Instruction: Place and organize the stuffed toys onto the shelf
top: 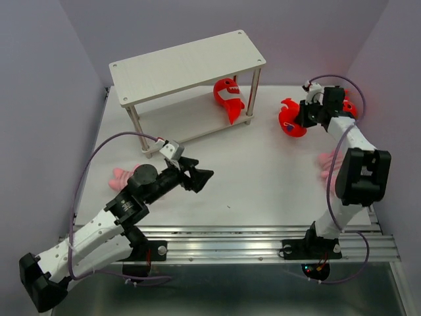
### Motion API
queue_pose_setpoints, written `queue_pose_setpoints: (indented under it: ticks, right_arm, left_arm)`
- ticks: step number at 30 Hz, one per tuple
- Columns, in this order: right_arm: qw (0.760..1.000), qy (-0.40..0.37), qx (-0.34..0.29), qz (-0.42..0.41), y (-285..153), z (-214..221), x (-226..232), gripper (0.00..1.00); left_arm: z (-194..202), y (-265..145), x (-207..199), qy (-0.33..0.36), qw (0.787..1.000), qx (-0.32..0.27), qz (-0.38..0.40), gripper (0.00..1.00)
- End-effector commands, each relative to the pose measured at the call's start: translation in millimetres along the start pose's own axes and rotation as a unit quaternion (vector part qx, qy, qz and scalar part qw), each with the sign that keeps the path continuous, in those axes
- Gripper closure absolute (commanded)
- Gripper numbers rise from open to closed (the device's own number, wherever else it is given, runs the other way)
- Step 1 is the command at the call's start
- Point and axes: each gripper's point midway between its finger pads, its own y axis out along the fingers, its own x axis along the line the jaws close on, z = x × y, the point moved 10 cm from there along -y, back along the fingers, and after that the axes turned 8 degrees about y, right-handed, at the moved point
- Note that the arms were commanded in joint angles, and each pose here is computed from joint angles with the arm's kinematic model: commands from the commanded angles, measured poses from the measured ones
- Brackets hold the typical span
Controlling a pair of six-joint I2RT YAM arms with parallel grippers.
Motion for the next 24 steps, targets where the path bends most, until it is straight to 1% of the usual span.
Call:
queue_pose_setpoints:
  ticks: [1,2,3,4,5,6,7,8,9,10,11,13,17,19,20,24]
  right_arm:
    - [0.989,0.016,-0.047,-0.141,-92,-9,52,0.99]
    - [0.985,0.016,-0.038,-0.169,-106,-3,62,0.99]
    - [0.98,-0.019,-0.047,-0.19,-129,-1,73,0.99]
    - [0.974,-0.035,-0.035,-0.223,-142,7,82,0.99]
    - [0.962,-0.02,0.005,-0.272,-158,25,95,0.99]
    - [0.956,-0.06,0.007,-0.288,-166,31,98,0.98]
    - [0.949,-0.052,0.03,-0.31,-185,45,109,0.98]
    - [0.945,-0.063,0.041,-0.319,-191,54,112,0.98]
    - [0.94,-0.104,0.034,-0.325,-200,60,117,0.98]
    - [0.938,-0.1,0.052,-0.329,-207,70,120,0.98]
    - [0.935,-0.111,0.055,-0.331,-212,74,122,0.98]
    - [0.931,-0.137,0.054,-0.335,-219,83,126,0.98]
    - [0.927,-0.16,0.049,-0.336,-235,93,135,0.98]
    - [0.923,-0.164,0.049,-0.345,-236,98,138,0.98]
    - [0.92,-0.166,0.049,-0.351,-235,99,140,0.98]
    - [0.916,-0.166,0.042,-0.363,-234,103,144,0.98]
  left_arm:
    - [5,13,-24,0.034,0.998,-0.018,0.042,0.18]
    - [7,14,-30,0.053,0.997,-0.017,0.055,0.18]
    - [12,17,-41,0.064,0.995,-0.01,0.075,0.18]
    - [14,18,-46,0.075,0.993,-0.01,0.087,0.18]
    - [12,20,-51,0.088,0.991,-0.021,0.098,0.18]
    - [14,23,-54,0.129,0.985,-0.023,0.111,0.18]
    - [13,22,-66,0.148,0.978,-0.038,0.143,0.17]
    - [16,24,-70,0.178,0.97,-0.044,0.158,0.14]
    - [16,25,-72,0.226,0.958,-0.055,0.169,0.14]
    - [17,25,-81,0.25,0.947,-0.064,0.19,0.14]
    - [16,26,-84,0.271,0.94,-0.076,0.193,0.13]
    - [22,34,-86,0.326,0.922,-0.074,0.194,0.12]
    - [25,46,-88,0.375,0.909,-0.066,0.17,0.11]
    - [26,53,-93,0.394,0.9,-0.066,0.175,0.11]
    - [24,56,-94,0.411,0.891,-0.072,0.176,0.11]
    - [24,78,-108,0.445,0.874,-0.066,0.184,0.11]
